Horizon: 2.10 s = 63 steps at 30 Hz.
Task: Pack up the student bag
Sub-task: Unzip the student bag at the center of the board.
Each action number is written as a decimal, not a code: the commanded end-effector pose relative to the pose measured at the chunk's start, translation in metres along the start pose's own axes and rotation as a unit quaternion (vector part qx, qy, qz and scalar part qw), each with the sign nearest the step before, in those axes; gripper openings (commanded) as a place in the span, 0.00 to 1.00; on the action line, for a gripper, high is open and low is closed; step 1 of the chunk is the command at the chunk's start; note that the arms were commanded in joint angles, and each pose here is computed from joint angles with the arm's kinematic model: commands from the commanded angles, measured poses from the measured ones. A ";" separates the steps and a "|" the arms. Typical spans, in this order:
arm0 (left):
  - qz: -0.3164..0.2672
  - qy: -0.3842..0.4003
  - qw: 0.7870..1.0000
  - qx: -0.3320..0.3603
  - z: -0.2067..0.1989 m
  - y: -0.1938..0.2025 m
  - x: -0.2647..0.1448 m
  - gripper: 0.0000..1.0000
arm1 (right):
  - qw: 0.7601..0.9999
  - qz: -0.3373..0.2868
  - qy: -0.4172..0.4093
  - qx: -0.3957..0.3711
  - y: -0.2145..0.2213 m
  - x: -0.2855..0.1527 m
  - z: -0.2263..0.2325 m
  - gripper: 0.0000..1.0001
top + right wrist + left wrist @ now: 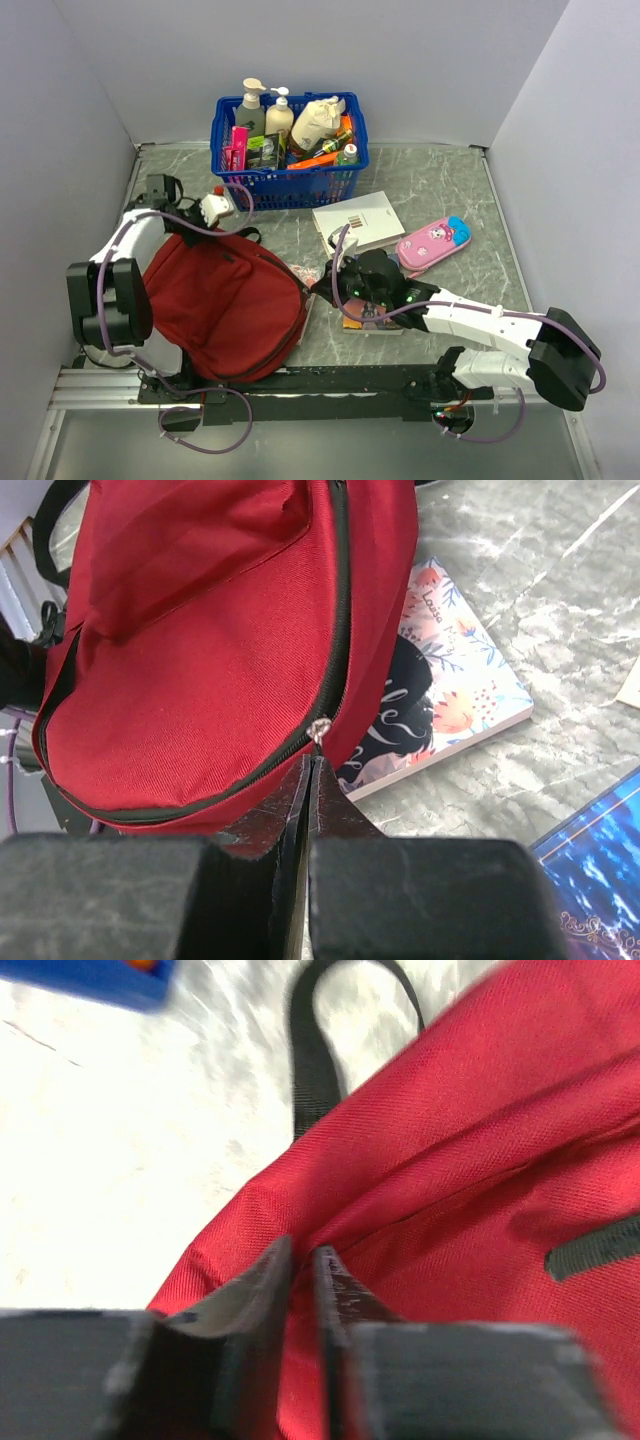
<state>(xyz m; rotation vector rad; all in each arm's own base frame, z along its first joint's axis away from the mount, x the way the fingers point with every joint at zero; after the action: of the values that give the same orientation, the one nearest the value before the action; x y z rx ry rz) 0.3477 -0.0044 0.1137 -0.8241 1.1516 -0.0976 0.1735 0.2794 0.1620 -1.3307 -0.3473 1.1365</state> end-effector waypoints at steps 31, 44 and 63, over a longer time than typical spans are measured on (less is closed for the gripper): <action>-0.074 0.398 0.881 0.245 -0.183 -0.156 0.028 0.70 | 0.997 -0.077 -0.021 -0.022 -0.041 -0.007 0.029 0.00; -0.053 0.440 0.848 0.291 -0.213 -0.144 0.041 0.43 | 0.996 -0.079 -0.017 -0.024 -0.036 -0.006 0.026 0.00; -0.074 0.203 0.961 0.173 -0.063 -0.213 0.037 0.01 | 0.996 -0.076 -0.025 -0.043 -0.038 -0.015 0.038 0.00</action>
<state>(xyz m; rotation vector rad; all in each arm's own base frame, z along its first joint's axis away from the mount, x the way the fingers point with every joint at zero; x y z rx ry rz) 0.3416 -0.2174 0.1891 -0.5183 1.5655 -0.6875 0.1682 0.2835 0.1910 -1.3627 -0.4392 1.0107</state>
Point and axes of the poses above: each gripper's point midway between its finger pads, its own x axis out along the fingers, its own z axis along the line the jaws close on, y = z × x, the point moved 4 cm from there along -x, back along the fingers, and after that the axes turned 6 degrees about -x, right-handed, at the moved point
